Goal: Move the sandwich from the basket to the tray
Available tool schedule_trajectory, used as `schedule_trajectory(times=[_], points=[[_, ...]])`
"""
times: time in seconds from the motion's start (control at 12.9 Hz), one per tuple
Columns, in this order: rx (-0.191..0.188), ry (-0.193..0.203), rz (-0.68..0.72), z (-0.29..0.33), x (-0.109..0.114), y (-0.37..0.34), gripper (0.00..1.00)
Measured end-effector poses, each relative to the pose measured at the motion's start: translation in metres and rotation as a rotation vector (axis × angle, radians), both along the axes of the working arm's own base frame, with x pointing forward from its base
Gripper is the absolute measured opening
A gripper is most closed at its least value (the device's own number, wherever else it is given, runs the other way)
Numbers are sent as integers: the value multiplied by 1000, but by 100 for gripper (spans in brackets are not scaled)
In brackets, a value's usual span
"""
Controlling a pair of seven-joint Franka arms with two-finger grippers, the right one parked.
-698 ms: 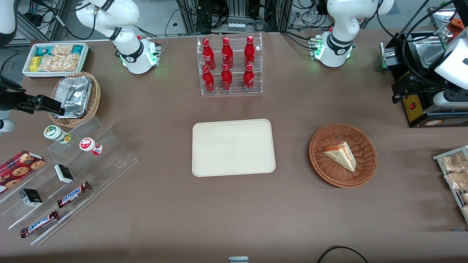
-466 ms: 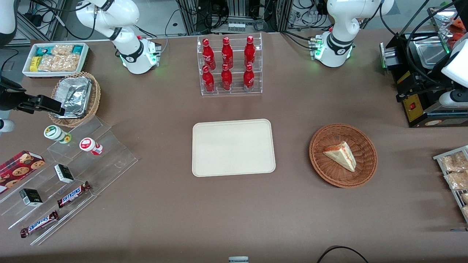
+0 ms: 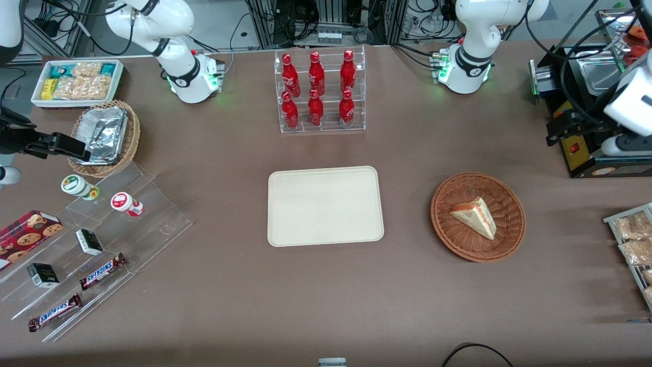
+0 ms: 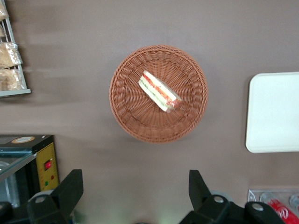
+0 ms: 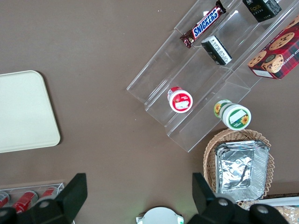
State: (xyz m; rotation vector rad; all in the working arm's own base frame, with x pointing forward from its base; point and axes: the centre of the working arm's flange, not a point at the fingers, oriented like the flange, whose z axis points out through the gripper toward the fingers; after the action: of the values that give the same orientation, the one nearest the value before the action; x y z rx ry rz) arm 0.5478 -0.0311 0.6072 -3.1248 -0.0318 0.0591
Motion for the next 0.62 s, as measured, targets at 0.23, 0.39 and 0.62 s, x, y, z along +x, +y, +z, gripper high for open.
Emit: schedule_trajectory(times=[0.23, 0.39, 0.62], points=[[-2, -34, 101, -61, 9, -5, 100], [-8, -71, 194, -98, 10, -11, 100], [-33, -150, 349, -157, 7, -24, 100]])
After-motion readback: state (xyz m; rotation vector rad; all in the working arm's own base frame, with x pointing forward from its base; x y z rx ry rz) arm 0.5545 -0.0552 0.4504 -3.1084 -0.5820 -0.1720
